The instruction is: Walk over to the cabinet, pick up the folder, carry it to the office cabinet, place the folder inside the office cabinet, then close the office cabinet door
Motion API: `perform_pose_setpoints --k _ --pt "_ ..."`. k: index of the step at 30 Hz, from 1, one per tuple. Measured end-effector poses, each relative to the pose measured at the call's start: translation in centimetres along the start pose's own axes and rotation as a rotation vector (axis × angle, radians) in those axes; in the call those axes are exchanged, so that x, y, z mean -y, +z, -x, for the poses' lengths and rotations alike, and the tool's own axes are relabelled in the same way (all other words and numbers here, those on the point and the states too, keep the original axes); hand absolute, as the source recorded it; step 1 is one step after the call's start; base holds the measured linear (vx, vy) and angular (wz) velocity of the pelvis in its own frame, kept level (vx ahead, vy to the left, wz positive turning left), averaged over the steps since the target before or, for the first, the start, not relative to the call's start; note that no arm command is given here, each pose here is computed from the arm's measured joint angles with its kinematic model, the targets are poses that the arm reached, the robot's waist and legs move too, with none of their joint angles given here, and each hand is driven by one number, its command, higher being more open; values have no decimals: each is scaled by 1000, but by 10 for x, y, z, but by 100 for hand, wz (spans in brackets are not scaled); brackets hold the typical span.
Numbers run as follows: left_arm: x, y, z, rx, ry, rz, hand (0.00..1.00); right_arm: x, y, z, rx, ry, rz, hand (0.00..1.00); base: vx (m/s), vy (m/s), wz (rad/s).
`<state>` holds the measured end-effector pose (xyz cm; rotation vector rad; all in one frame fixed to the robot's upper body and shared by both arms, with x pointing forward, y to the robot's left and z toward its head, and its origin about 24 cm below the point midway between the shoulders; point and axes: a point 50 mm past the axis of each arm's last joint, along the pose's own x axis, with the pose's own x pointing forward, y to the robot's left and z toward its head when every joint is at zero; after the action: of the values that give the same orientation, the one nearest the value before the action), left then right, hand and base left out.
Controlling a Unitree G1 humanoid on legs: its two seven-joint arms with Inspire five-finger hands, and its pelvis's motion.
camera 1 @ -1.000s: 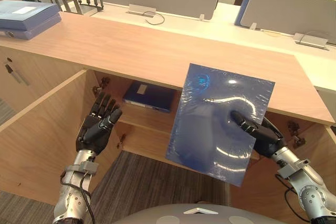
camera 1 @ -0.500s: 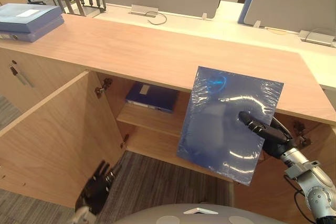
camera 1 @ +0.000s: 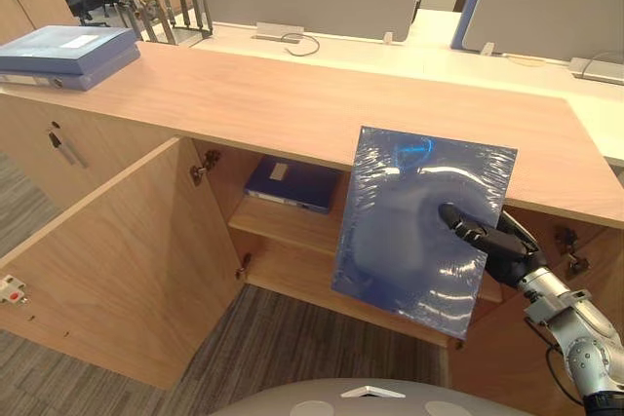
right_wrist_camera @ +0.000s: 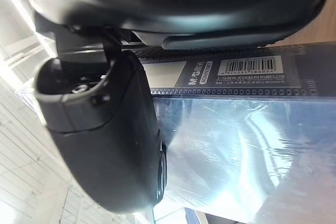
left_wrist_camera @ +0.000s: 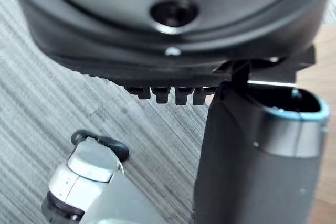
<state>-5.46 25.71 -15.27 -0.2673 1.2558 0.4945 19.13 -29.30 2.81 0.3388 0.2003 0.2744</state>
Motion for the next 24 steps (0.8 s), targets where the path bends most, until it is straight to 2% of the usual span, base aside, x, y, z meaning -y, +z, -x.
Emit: perform_pose_setpoints --k 7,16,24 --pt "24 17 -10 31 -20 -156 100 -13 -10 -8 -43 51 -9 0 0 0 0" --pt "31 34 -14 69 -36 -310 100 -30 -19 -16 -88 117 -14 0 16 4 1" --pt "33 37 -15 75 -41 -344 100 -39 -26 -19 -101 158 -47 0 0 0 0"
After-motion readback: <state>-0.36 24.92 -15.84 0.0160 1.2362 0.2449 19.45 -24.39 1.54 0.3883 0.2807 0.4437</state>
